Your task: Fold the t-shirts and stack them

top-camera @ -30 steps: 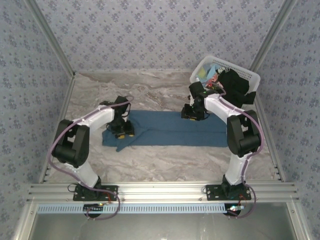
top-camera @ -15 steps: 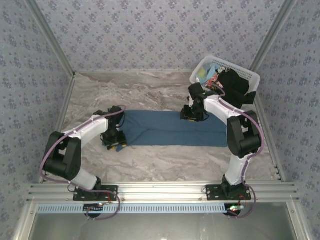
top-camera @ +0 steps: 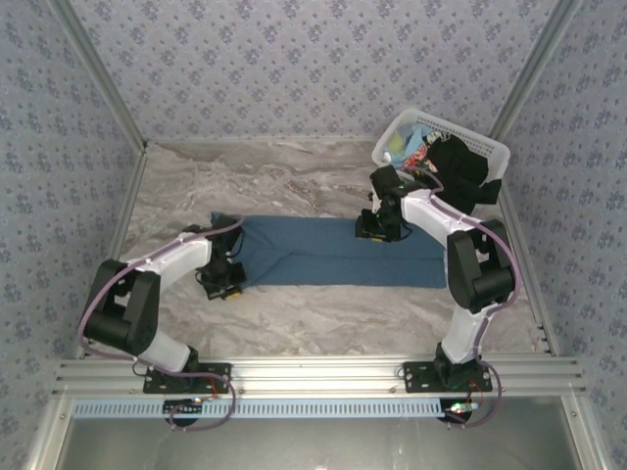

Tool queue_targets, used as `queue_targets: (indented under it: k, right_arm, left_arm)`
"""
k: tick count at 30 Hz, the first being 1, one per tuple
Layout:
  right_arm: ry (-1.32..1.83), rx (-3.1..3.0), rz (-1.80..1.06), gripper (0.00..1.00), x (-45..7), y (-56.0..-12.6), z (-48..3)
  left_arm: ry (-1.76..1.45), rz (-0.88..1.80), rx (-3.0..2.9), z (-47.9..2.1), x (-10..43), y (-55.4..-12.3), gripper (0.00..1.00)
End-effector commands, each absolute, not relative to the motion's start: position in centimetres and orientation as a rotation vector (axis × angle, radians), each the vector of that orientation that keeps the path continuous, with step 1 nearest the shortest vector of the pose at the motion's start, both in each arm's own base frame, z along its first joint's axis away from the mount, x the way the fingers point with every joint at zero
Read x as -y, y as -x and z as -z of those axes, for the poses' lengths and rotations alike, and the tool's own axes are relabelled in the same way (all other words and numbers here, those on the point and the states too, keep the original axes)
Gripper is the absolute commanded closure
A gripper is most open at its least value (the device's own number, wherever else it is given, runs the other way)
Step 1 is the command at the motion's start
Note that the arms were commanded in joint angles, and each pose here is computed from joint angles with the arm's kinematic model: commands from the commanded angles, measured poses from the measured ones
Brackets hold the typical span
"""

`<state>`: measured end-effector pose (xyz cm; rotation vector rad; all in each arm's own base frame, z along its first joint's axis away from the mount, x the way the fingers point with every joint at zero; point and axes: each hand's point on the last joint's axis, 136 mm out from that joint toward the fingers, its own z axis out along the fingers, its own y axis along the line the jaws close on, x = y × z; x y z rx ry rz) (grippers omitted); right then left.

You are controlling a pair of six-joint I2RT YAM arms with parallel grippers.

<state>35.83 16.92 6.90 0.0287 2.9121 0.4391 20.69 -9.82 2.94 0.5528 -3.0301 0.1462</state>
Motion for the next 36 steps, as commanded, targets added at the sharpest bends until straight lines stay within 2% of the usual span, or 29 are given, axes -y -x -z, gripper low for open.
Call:
queue_targets:
  k: [1, 11, 22, 31, 36]
  right_arm:
    - [-0.041, -2.890, -0.467, 0.56, -17.1, -35.5, -7.9]
    - [-0.036, -2.888, -0.470, 0.57, -17.1, -35.5, -7.9]
    - [-0.033, -2.892, -0.472, 0.57, -17.1, -35.3, -7.6]
    - [-0.028, -2.899, -0.472, 0.57, -17.1, -35.3, -7.2]
    - [-0.027, -2.906, -0.467, 0.57, -17.1, -35.2, -7.1]
  left_arm:
    - [-0.640, -0.240, 3.027, -5.0, 10.3, -20.1, 1.00]
    - [-0.714, -0.456, 2.968, -7.8, 12.7, -18.6, 1.00]
    - [-0.735, -0.490, 2.985, -10.4, 13.6, -17.3, 1.00]
    - [-0.737, -0.523, 2.954, -9.3, 14.5, -17.3, 1.00]
    - [-0.668, -0.487, 2.900, -7.4, 14.5, -15.7, 1.00]
